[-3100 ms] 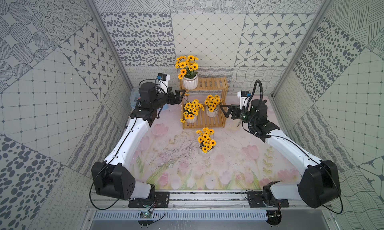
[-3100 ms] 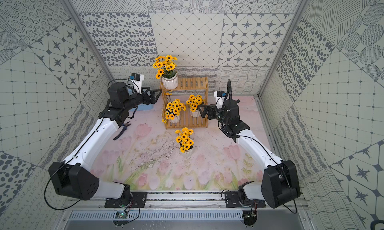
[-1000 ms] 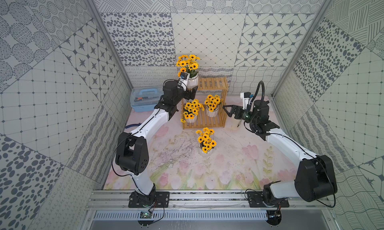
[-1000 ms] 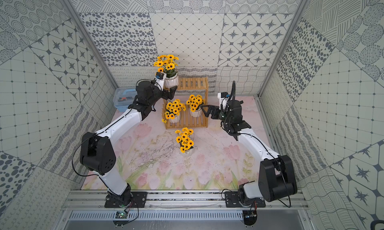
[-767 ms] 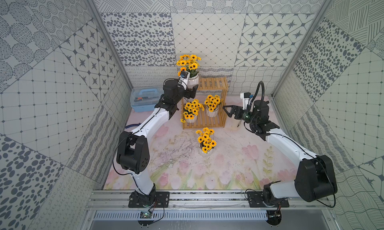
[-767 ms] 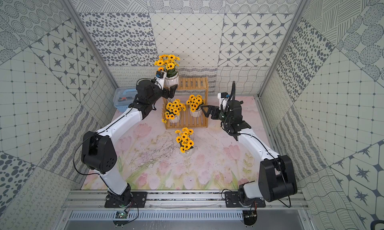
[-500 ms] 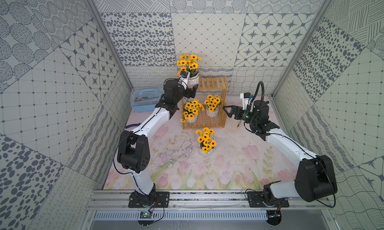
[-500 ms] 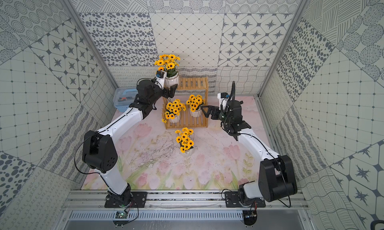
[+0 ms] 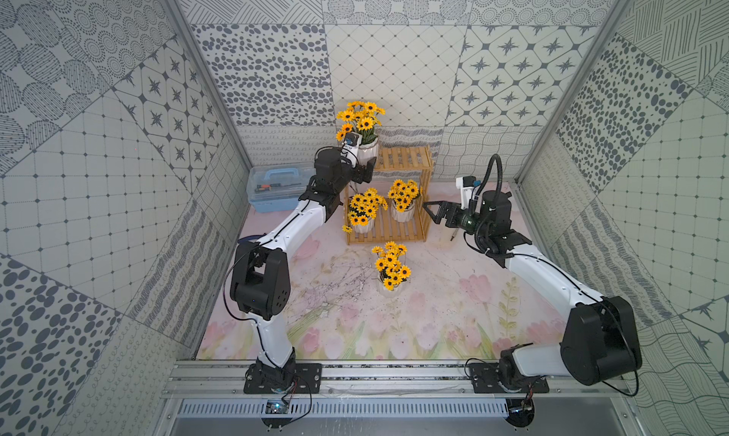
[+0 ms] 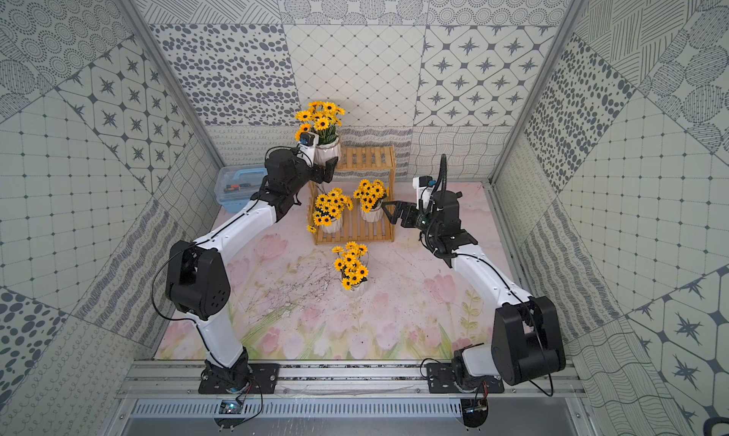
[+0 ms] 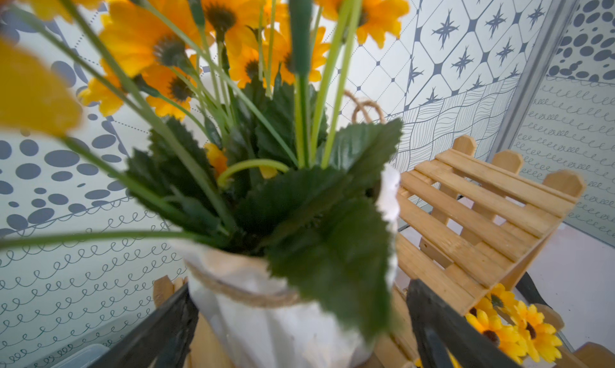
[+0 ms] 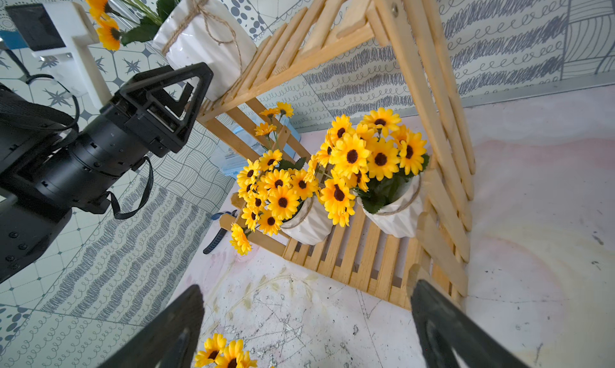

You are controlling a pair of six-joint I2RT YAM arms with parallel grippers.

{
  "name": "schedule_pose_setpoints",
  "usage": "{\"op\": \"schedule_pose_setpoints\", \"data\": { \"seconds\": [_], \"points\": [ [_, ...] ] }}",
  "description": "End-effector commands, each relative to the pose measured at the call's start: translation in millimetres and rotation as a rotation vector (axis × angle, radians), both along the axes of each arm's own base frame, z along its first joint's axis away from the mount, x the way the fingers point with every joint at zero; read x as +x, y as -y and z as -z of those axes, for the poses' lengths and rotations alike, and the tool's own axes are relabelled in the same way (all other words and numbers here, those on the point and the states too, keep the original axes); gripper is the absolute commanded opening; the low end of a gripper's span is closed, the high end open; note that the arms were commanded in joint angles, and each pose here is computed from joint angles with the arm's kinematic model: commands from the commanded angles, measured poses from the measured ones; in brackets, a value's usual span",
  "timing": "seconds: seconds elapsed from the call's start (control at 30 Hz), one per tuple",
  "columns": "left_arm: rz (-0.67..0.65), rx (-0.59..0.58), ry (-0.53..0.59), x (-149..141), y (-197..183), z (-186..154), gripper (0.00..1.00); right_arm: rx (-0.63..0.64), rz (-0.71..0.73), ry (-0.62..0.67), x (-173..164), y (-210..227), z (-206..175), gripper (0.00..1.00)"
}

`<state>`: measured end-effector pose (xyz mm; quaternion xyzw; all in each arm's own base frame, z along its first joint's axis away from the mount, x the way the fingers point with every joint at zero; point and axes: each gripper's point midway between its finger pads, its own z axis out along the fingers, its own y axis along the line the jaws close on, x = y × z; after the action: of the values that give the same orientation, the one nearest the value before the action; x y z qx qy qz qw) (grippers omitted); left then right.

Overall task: Take the sunflower pots off the shelves
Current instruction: Pick up the sunflower pot from the shelf.

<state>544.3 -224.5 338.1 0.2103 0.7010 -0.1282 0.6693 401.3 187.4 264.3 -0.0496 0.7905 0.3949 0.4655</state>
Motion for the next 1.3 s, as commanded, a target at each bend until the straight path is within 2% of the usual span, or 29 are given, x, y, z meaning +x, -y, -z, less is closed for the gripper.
{"op": "schedule_pose_setpoints", "data": {
  "seconds": [0.0,0.6,1.27],
  "points": [
    [-0.008,-0.022,0.051,3.1,1.5,-12.6,0.97,-0.003,-0.005,0.052,-3.1,2.3,-10.7,0.98],
    [-0.007,-0.1,0.11,5.3,2.3,-16.7,0.97,-0.007,-0.007,0.051,-6.3,3.8,-11.6,0.98],
    [0.073,-0.119,0.116,0.3,15.4,-14.0,0.97,-0.011,-0.011,0.054,-10.0,4.8,-12.1,0.98]
  ]
}}
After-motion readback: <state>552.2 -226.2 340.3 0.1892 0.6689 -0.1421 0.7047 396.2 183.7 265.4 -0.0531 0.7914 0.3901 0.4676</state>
